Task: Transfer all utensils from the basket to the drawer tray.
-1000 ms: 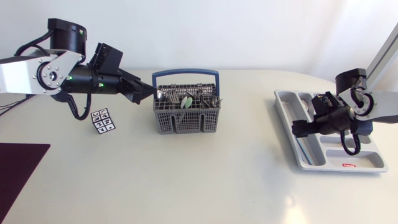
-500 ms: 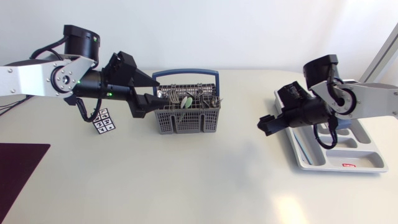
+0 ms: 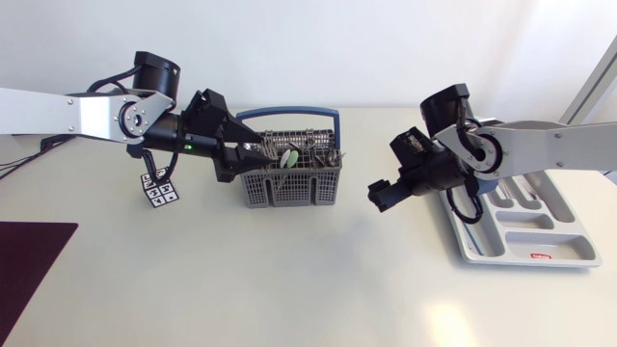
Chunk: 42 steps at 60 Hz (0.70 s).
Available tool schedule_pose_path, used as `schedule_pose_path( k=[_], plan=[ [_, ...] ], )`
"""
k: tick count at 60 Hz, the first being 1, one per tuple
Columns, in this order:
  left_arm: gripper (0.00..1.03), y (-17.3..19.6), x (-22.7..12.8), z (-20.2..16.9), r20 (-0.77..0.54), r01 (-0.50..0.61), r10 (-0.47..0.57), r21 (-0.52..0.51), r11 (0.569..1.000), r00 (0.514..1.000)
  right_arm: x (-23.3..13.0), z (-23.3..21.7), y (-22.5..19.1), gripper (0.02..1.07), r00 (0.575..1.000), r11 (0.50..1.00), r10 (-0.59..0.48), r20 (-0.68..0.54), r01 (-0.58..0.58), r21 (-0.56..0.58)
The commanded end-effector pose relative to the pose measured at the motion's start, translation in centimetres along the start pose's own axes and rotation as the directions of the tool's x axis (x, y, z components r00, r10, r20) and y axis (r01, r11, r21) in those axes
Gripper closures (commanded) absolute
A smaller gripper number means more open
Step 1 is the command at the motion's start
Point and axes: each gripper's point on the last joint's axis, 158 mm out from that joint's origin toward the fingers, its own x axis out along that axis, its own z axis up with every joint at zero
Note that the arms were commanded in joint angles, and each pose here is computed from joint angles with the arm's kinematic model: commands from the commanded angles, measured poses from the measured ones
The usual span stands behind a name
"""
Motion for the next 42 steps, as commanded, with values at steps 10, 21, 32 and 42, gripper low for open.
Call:
schedule_pose_path(
  k=[10,21,32,42],
  plan=[
    [0.64,-0.6,1.1,1.1,0.041,0.06,-0.061,0.018,0.998,0.997,1.2,0.3,0.2,0.06,1.0,1.0,-0.001,-0.004,0.001,0.007],
    [0.86,-0.3,1.9,1.2,0.041,0.07,-0.071,0.014,0.997,0.997,1.2,0.6,0.7,0.06,1.0,1.0,0.008,0.003,-0.008,-0.012],
    [0.97,0.1,2.0,1.7,0.048,0.066,-0.066,0.001,0.998,0.997,-0.8,4.0,4.4,0.07,0.991,0.993,0.092,0.097,-0.083,-0.089],
    [0.98,-0.1,2.3,2.4,0.054,0.076,-0.074,-0.034,0.997,0.996,-0.9,5.8,7.9,0.07,0.98,0.978,0.164,0.117,-0.146,-0.15]
  ],
)
